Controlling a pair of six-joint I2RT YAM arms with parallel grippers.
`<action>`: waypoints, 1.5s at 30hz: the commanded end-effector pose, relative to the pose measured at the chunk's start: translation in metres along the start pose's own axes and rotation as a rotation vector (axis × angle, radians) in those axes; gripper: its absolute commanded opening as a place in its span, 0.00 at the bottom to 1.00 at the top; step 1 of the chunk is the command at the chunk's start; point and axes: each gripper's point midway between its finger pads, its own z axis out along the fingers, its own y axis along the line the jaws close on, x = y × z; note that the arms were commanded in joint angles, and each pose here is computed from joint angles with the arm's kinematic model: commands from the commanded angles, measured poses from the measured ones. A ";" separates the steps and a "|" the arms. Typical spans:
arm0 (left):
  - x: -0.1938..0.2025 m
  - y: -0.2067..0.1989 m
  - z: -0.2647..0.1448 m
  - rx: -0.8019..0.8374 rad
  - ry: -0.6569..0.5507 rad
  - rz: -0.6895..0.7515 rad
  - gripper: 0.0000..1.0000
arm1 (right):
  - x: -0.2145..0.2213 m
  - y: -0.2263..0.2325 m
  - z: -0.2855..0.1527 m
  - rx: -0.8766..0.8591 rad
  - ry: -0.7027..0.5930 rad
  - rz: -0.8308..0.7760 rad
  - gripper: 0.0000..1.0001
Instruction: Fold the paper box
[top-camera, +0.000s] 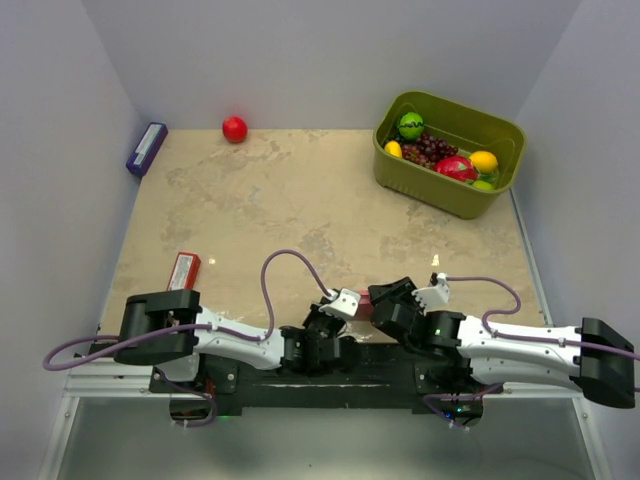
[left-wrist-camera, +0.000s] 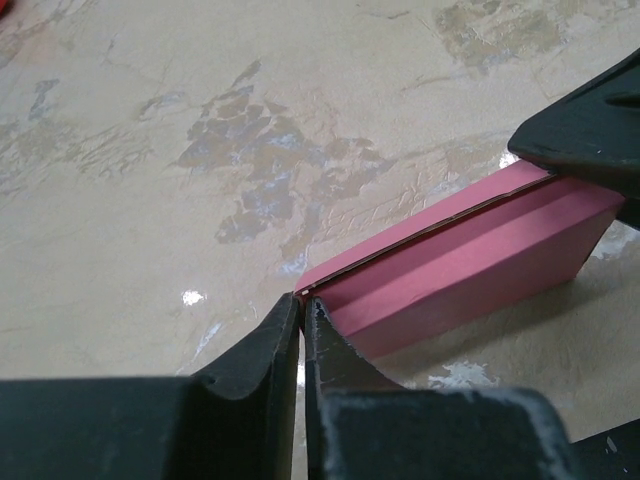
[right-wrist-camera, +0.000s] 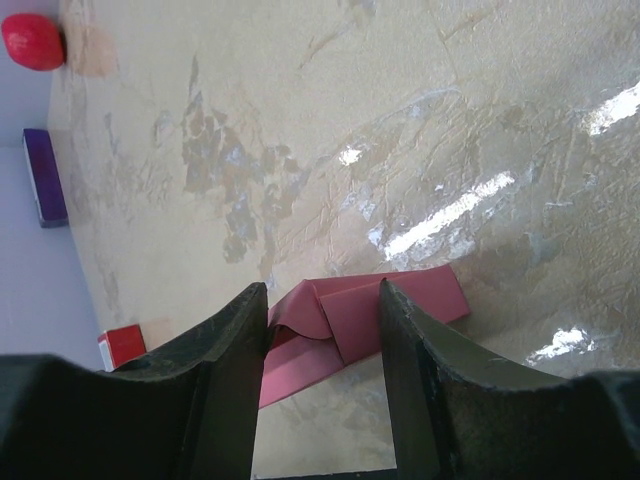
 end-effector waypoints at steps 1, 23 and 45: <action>0.084 -0.038 -0.024 0.264 0.258 0.087 0.03 | 0.026 -0.037 0.000 0.102 0.112 -0.073 0.00; 0.098 -0.035 -0.022 0.298 0.247 0.156 0.00 | -0.014 0.024 -0.038 -0.059 0.084 -0.380 0.67; 0.112 -0.046 -0.021 0.299 0.311 0.202 0.00 | -0.042 0.000 -0.060 0.046 0.119 -0.756 0.38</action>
